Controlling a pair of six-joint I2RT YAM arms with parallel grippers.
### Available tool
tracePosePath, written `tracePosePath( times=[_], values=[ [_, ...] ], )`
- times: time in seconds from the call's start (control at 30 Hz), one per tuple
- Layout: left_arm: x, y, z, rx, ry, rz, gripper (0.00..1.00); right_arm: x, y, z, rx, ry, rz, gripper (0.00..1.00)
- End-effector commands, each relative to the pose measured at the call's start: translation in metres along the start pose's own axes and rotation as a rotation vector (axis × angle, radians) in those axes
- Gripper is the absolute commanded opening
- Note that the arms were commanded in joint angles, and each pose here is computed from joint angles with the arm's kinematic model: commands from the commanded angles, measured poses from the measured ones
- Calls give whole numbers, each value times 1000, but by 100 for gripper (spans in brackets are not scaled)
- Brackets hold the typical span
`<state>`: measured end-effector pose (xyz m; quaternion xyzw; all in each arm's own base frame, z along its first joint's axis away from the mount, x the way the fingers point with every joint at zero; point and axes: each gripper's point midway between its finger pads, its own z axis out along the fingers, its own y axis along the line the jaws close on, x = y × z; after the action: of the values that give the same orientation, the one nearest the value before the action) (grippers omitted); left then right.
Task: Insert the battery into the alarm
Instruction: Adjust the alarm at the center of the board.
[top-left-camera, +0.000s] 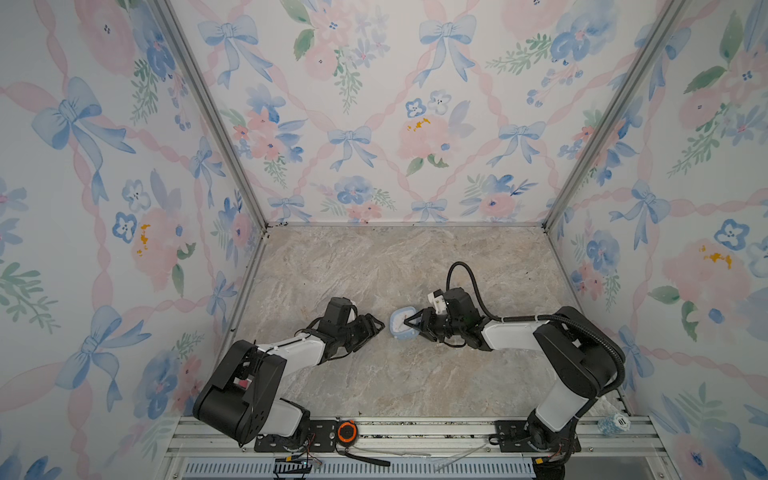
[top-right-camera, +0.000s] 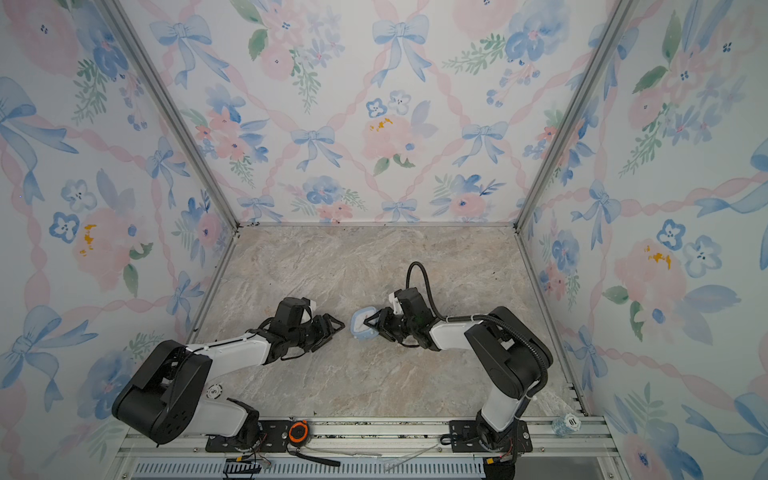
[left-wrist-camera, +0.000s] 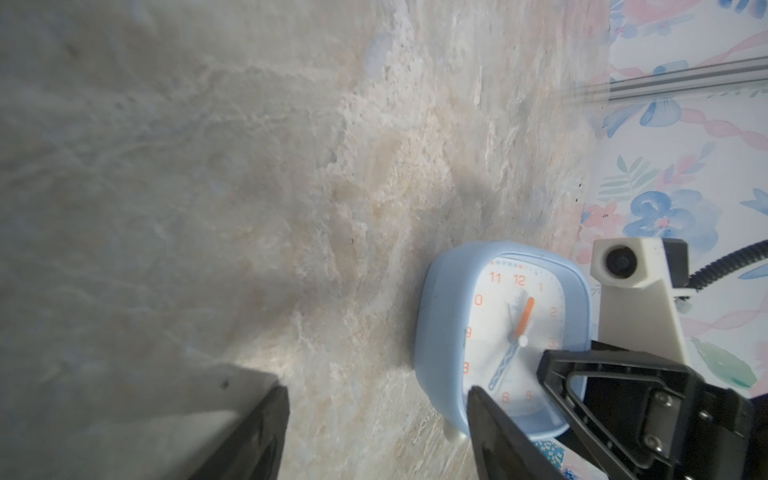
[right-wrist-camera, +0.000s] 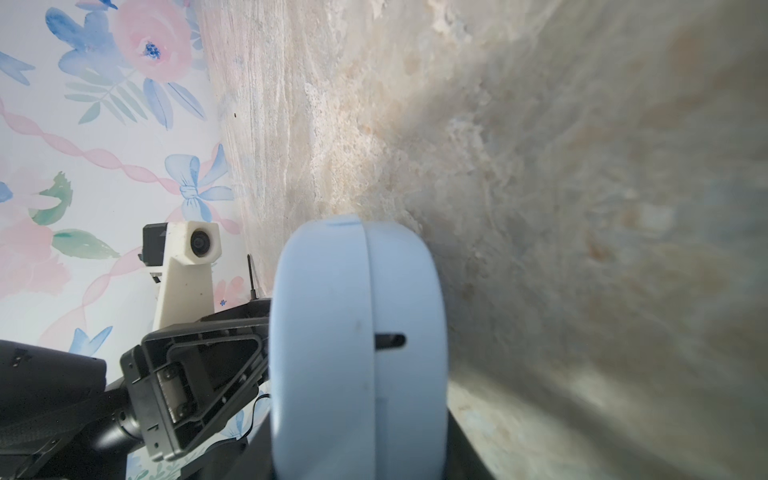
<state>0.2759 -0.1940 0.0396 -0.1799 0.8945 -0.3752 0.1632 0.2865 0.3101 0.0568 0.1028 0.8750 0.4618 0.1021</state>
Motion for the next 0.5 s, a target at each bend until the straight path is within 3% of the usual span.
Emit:
tracePosePath(
  times=[0.0,0.07,0.33,0.47],
  values=[
    [11,18,8,-67,33,-16,70,11,-57,-6,210,45,56,28],
    [12,16,9,-66,38,-9,69,11,-61,-8,224,48,55,35],
    [10,1,8,-28,34,23,68,5,-73,-11,219,45,84,41],
    [7,-18,3,19,7,83,68,5,-78,-11,212,51,91,48]
  ],
)
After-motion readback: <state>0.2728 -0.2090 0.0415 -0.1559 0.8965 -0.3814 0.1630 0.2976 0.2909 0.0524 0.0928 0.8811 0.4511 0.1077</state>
